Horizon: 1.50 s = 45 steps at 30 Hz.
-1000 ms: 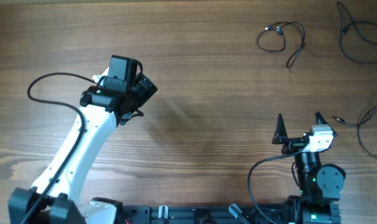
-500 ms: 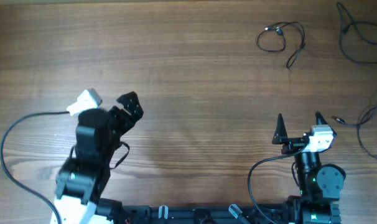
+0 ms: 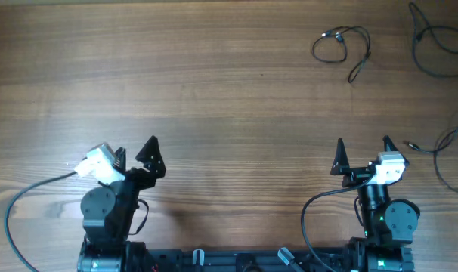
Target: Untangle cables
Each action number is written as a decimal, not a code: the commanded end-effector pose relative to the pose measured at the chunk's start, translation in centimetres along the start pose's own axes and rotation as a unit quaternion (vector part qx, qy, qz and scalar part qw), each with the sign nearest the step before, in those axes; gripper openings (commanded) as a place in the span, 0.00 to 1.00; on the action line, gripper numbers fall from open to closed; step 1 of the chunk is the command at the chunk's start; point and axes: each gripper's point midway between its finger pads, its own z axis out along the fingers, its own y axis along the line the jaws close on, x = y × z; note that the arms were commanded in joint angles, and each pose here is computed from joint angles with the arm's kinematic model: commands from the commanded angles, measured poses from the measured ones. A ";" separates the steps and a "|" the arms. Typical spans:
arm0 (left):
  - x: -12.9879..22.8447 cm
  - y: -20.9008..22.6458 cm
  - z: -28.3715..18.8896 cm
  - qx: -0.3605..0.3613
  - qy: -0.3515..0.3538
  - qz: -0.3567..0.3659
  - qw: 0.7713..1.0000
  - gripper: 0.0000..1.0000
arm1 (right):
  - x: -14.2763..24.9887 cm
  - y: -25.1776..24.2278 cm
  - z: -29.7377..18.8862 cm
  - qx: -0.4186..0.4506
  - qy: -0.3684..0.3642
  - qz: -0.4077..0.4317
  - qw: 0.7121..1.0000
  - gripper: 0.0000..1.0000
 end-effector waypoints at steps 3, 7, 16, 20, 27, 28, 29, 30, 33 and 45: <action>0.6 0.9 -0.4 0.010 -0.028 0.020 0.999 1.00 | -0.4 -0.2 -0.1 0.007 -0.009 -0.002 1.000 1.00; 1.0 1.1 -0.4 0.020 -0.044 0.021 0.999 1.00 | -0.4 -0.2 -0.1 0.007 -0.009 -0.002 1.000 1.00; 1.1 -0.2 0.2 0.072 -0.073 0.112 0.988 1.00 | -0.4 -0.2 -0.1 0.007 -0.009 -0.001 1.000 1.00; 1.3 -0.5 0.2 0.079 -0.073 0.164 0.981 1.00 | -0.4 -0.2 -0.1 0.007 -0.009 -0.002 1.000 1.00; 2.1 -1.6 0.1 0.105 -0.066 0.235 0.964 1.00 | -0.4 -0.2 -0.1 0.007 -0.009 -0.002 1.000 1.00; 2.1 -1.7 0.1 0.106 -0.066 0.239 0.963 1.00 | -0.4 -0.2 -0.1 0.007 -0.009 -0.001 1.000 1.00; 2.1 -1.7 0.1 0.105 -0.066 0.240 0.963 1.00 | -0.4 -0.2 -0.1 0.007 -0.009 -0.002 1.000 1.00; 2.1 -1.7 0.1 0.105 -0.066 0.242 0.962 1.00 | -0.4 -0.2 -0.1 0.007 -0.009 -0.001 1.000 1.00; 2.1 -1.7 0.1 0.105 -0.069 0.266 0.956 1.00 | -0.4 -0.2 -0.1 0.007 -0.009 -0.001 1.000 1.00; 1.9 -1.6 0.1 0.100 -0.074 0.275 0.953 1.00 | -0.4 -0.2 -0.1 0.007 -0.009 -0.002 1.000 1.00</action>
